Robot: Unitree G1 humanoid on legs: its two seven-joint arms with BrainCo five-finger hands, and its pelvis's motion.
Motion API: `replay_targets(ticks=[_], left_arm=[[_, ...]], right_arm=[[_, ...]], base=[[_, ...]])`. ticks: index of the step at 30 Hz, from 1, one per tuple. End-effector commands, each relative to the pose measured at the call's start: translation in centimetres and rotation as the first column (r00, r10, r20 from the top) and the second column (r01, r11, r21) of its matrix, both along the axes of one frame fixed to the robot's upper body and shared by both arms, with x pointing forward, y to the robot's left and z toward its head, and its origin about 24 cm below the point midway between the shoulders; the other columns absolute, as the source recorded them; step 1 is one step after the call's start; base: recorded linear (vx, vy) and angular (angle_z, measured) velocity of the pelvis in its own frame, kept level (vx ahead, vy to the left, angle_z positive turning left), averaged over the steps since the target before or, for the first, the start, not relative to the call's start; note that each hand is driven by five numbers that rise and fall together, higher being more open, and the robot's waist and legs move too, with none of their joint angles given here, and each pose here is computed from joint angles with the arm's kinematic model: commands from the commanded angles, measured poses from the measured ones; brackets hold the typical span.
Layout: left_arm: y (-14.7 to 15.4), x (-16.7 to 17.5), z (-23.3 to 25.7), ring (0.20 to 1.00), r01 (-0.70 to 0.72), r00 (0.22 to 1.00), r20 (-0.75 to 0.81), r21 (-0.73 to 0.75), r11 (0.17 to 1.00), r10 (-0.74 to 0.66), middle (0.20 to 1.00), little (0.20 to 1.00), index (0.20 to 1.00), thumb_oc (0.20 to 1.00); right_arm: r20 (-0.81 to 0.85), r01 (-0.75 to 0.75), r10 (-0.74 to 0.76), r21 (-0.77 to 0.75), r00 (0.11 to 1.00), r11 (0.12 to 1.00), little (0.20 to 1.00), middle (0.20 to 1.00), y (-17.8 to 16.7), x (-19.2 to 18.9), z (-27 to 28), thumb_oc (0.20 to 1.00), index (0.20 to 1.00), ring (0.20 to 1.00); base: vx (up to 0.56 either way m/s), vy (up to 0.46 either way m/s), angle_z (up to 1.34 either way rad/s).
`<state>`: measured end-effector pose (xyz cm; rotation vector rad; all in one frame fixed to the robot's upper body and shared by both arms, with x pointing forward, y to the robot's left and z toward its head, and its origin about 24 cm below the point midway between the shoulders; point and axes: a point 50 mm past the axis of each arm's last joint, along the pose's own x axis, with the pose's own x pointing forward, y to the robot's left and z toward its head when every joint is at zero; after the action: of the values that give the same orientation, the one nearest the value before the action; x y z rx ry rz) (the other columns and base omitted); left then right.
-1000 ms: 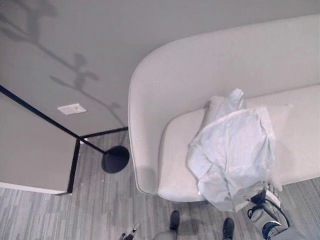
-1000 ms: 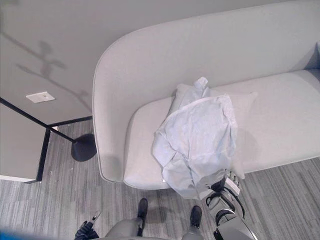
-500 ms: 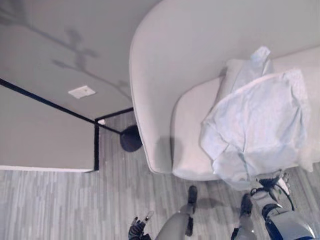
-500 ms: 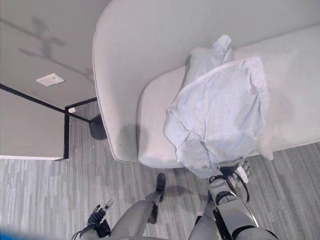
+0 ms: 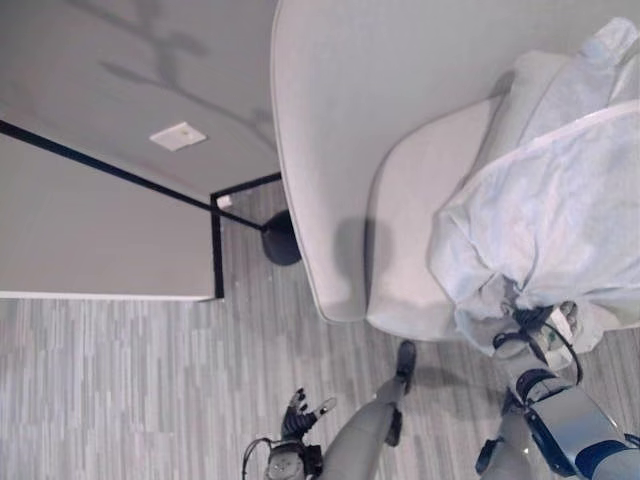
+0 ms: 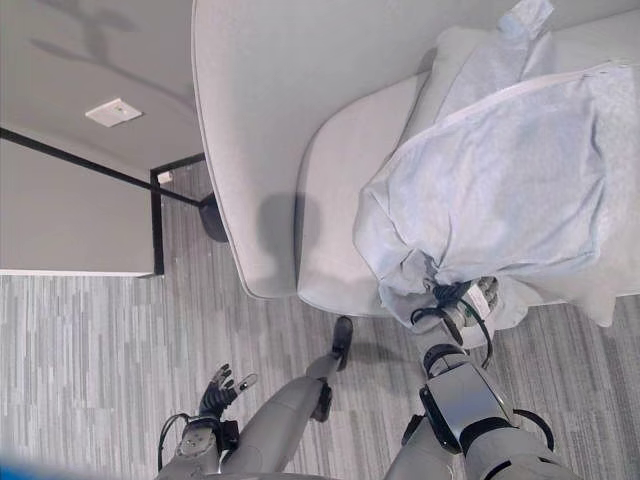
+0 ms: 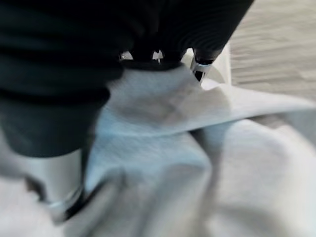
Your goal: Hang the clothes on the sofa on the clothes rack.
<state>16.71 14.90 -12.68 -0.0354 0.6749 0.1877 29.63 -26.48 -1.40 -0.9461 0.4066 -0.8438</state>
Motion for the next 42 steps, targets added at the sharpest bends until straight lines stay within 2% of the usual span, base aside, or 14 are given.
replay_targets(ticks=[1,4,7,10,11,15,16,19,21,25,28,36,42], left_arm=[[1.2,0.5,0.1,1.0,0.001,1.0,0.004,0.069,0.998,-0.001,1.0,1.0,1.0,1.0],[1.0,-0.1,-0.3,1.0,0.005,0.999,-0.033,0.071,0.997,-0.002,1.0,1.0,1.0,1.0],[1.3,-0.6,-0.7,1.0,0.003,0.998,-0.061,0.089,0.996,0.002,1.0,1.0,1.0,1.0],[2.0,-1.3,-1.1,1.0,-0.018,0.994,-0.101,0.107,0.994,0.029,1.0,1.0,1.0,1.0],[2.8,-2.1,-1.7,1.0,-0.056,0.986,-0.152,0.125,0.991,0.075,1.0,1.0,1.0,1.0],[4.4,-3.5,-2.3,1.0,-0.144,0.961,-0.215,0.147,0.978,0.174,1.0,1.0,1.0,1.0],[5.5,-4.6,-2.6,1.0,-0.207,0.938,-0.249,0.164,0.965,0.243,1.0,1.0,1.0,1.0],[5.9,-5.0,-2.6,1.0,-0.23,0.929,-0.256,0.173,0.958,0.269,1.0,1.0,1.0,1.0],[6.8,-6.6,-2.9,1.0,-0.283,0.898,-0.291,0.192,0.94,0.33,1.0,1.0,1.0,1.0],[7.1,-7.2,-3.1,1.0,-0.296,0.886,-0.311,0.194,0.935,0.345,1.0,1.0,1.0,1.0],[7.3,-7.7,-3.2,1.0,-0.306,0.874,-0.329,0.198,0.931,0.357,1.0,1.0,1.0,1.0],[7.5,-9.4,-3.7,1.0,-0.338,0.827,-0.411,0.181,0.924,0.383,1.0,1.0,1.0,1.0],[6.7,-10.4,-4.1,1.0,-0.351,0.804,-0.457,0.154,0.924,0.381,1.0,1.0,1.0,1.0]], right_arm=[[-0.183,-0.117,0.124,0.047,0.975,0.992,0.2,0.2,1.9,-0.2,-1.8,0.2,0.2,0.2],[-0.23,-0.121,0.131,0.06,0.964,0.991,0.2,0.2,2.4,-1.4,-3.2,0.2,0.2,0.2],[-0.196,-0.072,0.089,0.09,0.977,0.993,0.2,0.2,2.0,-1.8,-3.4,0.2,0.2,0.2],[-0.115,-0.011,0.03,0.161,0.993,0.987,0.2,0.2,1.7,-1.9,-3.2,0.2,0.2,0.2],[-0.032,0.019,-0.012,0.261,0.999,0.965,0.2,0.2,2.0,-1.6,-3.1,0.2,0.2,0.2],[0.093,-0.052,0.018,0.377,0.996,0.925,0.2,0.2,3.8,-1.2,-3.1,0.2,0.2,0.2],[0.195,-0.147,0.065,0.443,0.979,0.884,0.2,0.2,5.5,-0.9,-2.7,0.2,0.2,0.2],[0.263,-0.206,0.093,0.445,0.96,0.871,0.2,0.2,6.1,-0.4,-1.8,0.2,0.2,0.2],[0.443,-0.39,0.193,0.411,0.875,0.824,0.2,0.2,7.1,0.4,1.4,0.2,0.2,0.2],[0.533,-0.478,0.237,0.376,0.812,0.794,0.2,0.2,7.0,0.5,3.5,0.2,0.2,0.2],[0.589,-0.508,0.229,0.366,0.775,0.779,0.2,0.2,6.7,0.4,4.7,0.2,0.2,0.2],[0.741,-0.602,0.294,0.181,0.604,0.778,0.2,0.2,5.2,-0.5,10.3,0.2,0.2,0.2],[0.845,-0.642,0.271,0.107,0.461,0.759,0.2,0.2,4.7,-1.1,14.2,0.2,0.2,0.2]], base=[[0.01,0.047,0.02],[0.01,0.037,0.05],[0.01,0.018,0.09],[0.0,-0.001,0.01],[0.01,-0.051,0.02],[0.04,-0.085,-0.07],[0.08,-0.112,-0.15],[0.05,-0.06,-0.11],[0.09,-0.061,-0.09],[0.06,-0.044,-0.14],[0.04,-0.042,-0.1],[0.01,-0.052,-0.03],[-0.04,-0.058,-0.06]])
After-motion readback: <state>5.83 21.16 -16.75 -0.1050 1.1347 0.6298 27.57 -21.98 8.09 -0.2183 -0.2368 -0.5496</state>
